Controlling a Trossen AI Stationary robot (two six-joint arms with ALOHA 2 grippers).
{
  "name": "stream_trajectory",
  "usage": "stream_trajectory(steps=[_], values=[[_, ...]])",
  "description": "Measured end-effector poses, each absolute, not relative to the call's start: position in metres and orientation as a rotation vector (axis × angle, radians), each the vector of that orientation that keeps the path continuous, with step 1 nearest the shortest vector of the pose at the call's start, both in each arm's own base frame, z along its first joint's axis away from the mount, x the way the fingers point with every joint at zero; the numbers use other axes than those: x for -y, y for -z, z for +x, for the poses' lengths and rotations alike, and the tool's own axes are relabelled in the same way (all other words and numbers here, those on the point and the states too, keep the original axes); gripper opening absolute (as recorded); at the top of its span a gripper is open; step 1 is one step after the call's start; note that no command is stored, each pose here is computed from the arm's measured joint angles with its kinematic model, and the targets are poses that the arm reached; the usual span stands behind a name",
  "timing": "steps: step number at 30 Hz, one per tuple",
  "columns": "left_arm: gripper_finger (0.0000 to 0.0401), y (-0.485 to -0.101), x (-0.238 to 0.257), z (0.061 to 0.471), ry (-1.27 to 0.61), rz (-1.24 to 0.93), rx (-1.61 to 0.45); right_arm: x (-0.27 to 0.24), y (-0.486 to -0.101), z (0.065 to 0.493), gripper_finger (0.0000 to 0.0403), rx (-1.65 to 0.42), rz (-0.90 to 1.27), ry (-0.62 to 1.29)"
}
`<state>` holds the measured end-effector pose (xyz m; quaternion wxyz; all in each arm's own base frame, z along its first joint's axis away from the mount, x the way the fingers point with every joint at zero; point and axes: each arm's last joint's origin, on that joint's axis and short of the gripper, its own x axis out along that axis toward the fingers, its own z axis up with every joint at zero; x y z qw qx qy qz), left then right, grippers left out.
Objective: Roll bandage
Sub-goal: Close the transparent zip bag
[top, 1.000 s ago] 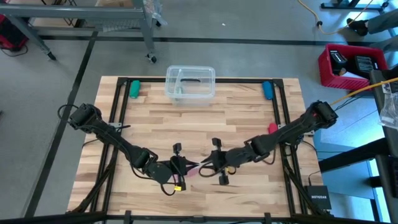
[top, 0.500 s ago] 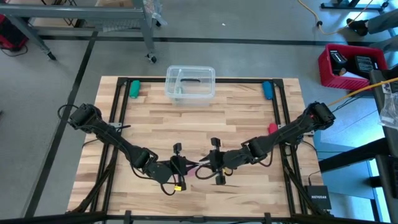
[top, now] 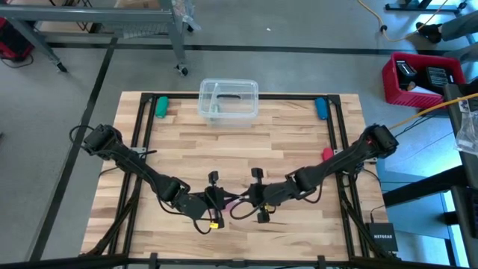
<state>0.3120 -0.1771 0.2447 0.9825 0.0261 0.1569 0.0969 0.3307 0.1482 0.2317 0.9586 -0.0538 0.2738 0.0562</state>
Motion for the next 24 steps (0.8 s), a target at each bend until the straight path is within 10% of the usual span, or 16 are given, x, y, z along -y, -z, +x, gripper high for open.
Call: stream_trajectory(steps=[13,24], values=[[0.0000,-0.250,0.179,0.309,-0.212,0.069,-0.290,-0.150,-0.207,0.333,0.0027,-0.676,-0.104,-0.118],[0.0000,-0.248,0.179,0.308,-0.219,0.063,-0.304,-0.145,-0.259,0.315,0.0054,-0.703,0.003,-0.188]])
